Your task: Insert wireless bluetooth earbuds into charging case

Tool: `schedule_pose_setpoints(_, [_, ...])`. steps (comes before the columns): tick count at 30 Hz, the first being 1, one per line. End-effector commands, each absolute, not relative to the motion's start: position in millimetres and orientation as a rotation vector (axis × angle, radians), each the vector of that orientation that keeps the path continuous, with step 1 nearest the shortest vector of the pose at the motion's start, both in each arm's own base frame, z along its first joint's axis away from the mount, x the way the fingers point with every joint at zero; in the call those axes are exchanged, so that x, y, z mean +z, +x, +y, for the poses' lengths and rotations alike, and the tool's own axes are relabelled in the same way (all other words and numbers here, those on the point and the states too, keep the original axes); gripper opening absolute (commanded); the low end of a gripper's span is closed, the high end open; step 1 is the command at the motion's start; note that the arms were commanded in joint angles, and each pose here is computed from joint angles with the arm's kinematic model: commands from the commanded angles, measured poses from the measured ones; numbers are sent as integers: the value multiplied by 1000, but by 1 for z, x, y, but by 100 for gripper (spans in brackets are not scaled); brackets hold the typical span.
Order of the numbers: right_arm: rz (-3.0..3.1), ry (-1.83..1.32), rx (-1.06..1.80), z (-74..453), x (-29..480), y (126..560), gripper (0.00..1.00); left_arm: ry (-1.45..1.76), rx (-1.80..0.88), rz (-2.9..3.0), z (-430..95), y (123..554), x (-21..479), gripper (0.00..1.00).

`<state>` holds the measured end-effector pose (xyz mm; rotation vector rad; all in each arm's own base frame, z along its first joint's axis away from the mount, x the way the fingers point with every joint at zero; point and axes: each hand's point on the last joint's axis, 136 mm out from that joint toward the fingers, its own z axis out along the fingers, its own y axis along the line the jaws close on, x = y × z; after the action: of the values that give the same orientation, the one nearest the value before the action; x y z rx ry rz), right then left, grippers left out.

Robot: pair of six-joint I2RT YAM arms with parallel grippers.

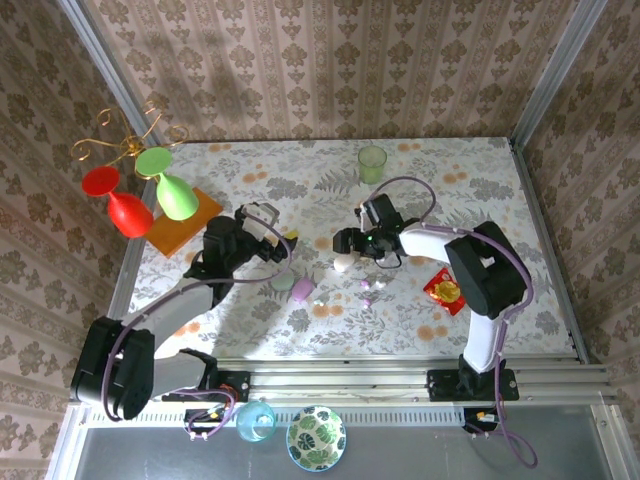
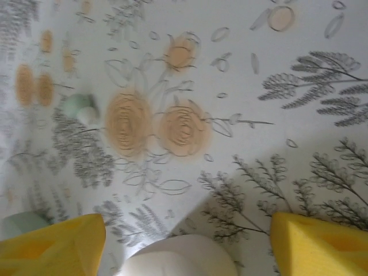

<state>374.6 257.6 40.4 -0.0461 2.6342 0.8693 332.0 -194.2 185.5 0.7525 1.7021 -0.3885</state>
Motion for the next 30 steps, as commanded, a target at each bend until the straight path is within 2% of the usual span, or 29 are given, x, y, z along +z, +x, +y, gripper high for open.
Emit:
schedule_pose_setpoints(1, [2602,-161,1072,284,48,362,77,752,-413,1698,-196,325,187,100])
schedule_pose_setpoints(11, [2611,-259,1143,283,61,308,75,756,-412,1686,-199,331,189,100])
schedule_pose_setpoints(14, [2590,-309,1012,270,67,303,75,757,-417,1685,-200,332,189,100])
schedule_pose_setpoints(20, [2472,-586,503,243,64,312,77,721,-425,1697,-196,335,188,100])
schedule_pose_setpoints(30, [2292,-912,357,274,43,307,80,702,-427,1715,-190,333,187,100])
